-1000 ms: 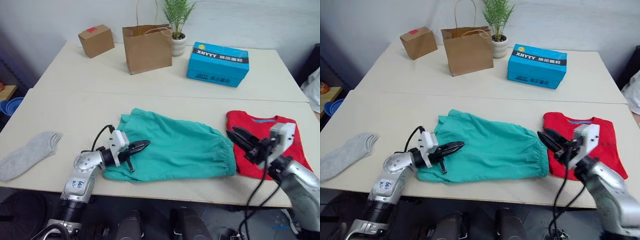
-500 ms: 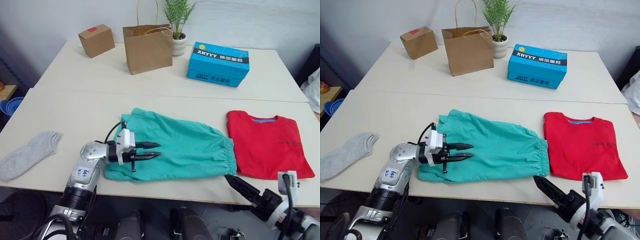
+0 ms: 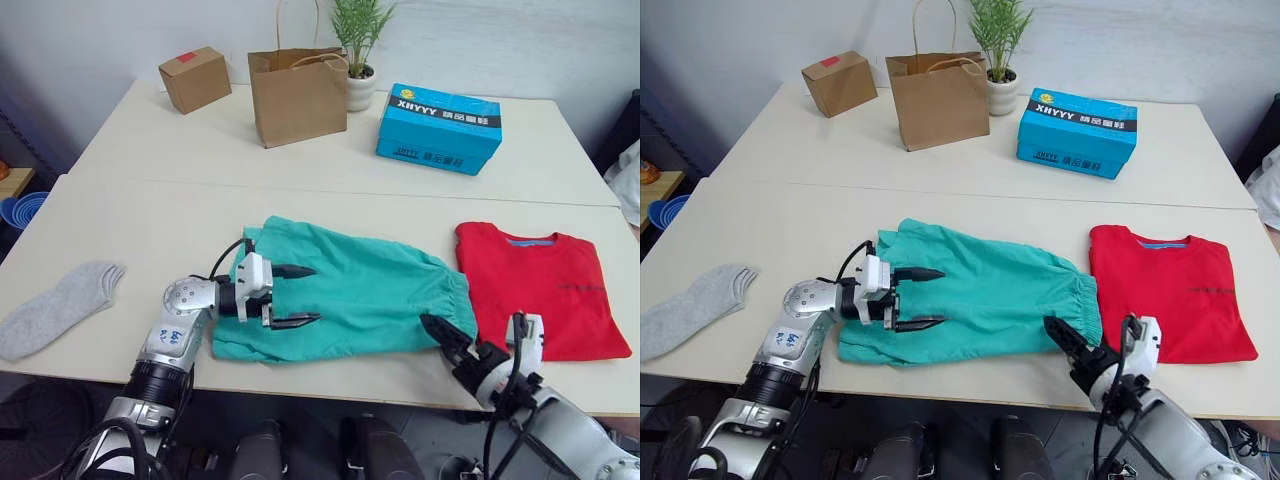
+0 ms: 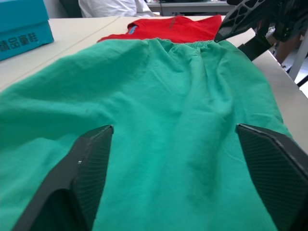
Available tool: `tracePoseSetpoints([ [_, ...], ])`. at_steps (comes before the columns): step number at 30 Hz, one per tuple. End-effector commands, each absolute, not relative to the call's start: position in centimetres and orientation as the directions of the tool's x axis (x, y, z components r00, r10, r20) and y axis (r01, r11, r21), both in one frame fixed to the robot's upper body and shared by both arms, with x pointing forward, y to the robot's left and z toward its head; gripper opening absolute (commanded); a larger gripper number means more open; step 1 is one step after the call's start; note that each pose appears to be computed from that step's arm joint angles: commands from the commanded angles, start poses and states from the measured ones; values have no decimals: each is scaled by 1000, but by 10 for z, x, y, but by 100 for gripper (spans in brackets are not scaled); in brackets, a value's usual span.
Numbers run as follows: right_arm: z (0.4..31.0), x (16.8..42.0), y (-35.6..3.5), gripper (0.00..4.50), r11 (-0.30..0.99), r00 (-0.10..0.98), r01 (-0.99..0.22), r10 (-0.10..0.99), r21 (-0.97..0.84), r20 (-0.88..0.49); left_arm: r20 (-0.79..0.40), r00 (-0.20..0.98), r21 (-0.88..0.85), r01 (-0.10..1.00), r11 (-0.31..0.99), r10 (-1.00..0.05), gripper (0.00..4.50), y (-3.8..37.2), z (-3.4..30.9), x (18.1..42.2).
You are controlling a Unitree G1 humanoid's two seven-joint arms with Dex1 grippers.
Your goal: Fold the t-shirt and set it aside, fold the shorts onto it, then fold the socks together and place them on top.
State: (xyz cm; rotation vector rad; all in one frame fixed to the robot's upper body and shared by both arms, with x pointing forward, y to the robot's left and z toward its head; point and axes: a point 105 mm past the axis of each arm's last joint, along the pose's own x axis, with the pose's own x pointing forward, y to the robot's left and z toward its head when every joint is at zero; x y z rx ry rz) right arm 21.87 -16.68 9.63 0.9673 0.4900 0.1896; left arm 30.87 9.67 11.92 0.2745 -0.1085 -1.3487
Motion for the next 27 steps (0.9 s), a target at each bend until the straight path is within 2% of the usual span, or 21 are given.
tracePoseSetpoints([
  [1,95,219,-159,450,544,867,62,387,837,-315,-65,273,259,933,248,-960,282,103,123,317],
  [3,90,222,-157,450,564,861,78,378,822,-341,-95,318,254,924,286,-943,213,106,116,326],
  [6,74,231,-165,450,611,862,165,292,774,-414,-146,352,266,914,306,-925,119,109,105,333],
  [9,68,245,-163,450,669,882,138,252,730,-399,-170,372,253,911,325,-912,20,110,94,339],
  [10,68,249,-162,450,676,894,123,243,727,-377,-180,371,255,912,321,-911,4,111,91,340],
  [12,69,260,-164,450,687,926,105,197,719,-323,-239,335,232,931,281,-911,4,111,78,336],
  [15,70,272,-162,385,712,952,88,145,697,-268,-235,338,228,930,287,-911,0,112,74,336],
  [18,99,282,-158,277,817,987,-52,128,574,-93,-147,361,243,916,321,-921,0,112,88,338],
  [21,126,287,-162,176,900,991,-132,114,415,68,-126,394,243,902,357,-910,0,118,93,340],
  [25,151,292,-162,27,948,969,-188,137,255,205,-125,421,240,891,384,-898,0,124,94,341],
  [26,160,293,-159,3,955,955,-216,163,206,246,-125,437,246,884,398,-891,0,126,95,342],
  [27,172,293,-150,3,958,928,-266,225,110,296,-115,457,241,874,422,-882,0,128,97,343],
])
